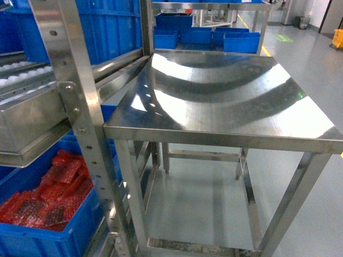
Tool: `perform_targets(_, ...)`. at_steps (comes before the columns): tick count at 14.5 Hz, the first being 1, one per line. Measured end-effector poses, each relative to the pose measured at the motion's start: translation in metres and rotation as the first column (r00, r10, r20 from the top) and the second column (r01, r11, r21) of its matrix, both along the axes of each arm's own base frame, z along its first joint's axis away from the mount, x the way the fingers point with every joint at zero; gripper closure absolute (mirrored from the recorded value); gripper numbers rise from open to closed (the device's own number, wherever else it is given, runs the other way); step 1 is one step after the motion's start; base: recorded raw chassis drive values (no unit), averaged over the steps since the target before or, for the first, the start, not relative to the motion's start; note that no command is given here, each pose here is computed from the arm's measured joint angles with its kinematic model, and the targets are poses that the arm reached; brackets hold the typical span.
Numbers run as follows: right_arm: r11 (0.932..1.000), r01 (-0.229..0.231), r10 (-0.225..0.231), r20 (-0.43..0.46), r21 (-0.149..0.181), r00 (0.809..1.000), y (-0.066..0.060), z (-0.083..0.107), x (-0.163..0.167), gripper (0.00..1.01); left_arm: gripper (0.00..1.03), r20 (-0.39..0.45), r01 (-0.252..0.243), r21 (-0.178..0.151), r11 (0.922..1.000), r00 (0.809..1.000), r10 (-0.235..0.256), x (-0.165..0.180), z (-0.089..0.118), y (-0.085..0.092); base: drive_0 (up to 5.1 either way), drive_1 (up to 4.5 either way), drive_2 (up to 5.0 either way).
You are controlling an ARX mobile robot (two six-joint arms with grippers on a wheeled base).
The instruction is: Pick blue part to blue bin on bottom shelf
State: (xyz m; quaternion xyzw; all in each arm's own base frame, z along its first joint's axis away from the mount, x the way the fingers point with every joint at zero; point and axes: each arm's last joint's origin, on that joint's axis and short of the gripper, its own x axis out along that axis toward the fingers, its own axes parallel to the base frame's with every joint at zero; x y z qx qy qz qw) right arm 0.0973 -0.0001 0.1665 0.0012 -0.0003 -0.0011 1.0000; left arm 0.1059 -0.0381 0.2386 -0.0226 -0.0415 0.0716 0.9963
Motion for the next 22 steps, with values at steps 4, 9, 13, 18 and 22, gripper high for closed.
perform_targets(4,1.0000,-0.002,0.002,-0.001,0.000,1.000,0.0001,-0.0001,0.0000,0.03,0.60,0.004,0.000,-0.002,1.0000,1.000,0.000,-0.0004,0.0004,0.0002,-4.4,0.51,4.0)
perform_targets(9,1.0000,-0.002,0.002,0.002,0.000,1.000,0.0000,0.0002,0.0000,0.03,0.60,0.004,0.000,-0.002,1.0000,1.000,0.000,-0.0003,0.0004,0.0002,-4.9,2.54,2.5)
perform_targets(13,1.0000,-0.002,0.002,0.000,0.000,1.000,0.0001,0.0000,0.0000,0.03,0.60,-0.002,0.000,0.002,1.0000,1.000,0.000,0.0001,-0.0002,-0.0001,-5.0,2.62,2.1)
perform_targets(18,1.0000,-0.002,0.002,0.000,0.000,1.000,0.0001,0.0000,0.0000,0.03,0.60,0.003,-0.001,-0.002,1.0000,1.000,0.001,-0.0002,0.0003,0.0002,-4.8,3.51,1.3)
perform_targets(22,1.0000,-0.002,0.002,0.003,0.000,1.000,0.0000,0.0003,0.0000,0.03,0.60,0.003,-0.001,-0.002,1.0000,1.000,0.001,-0.0002,0.0003,0.0002,-4.7,3.74,1.1)
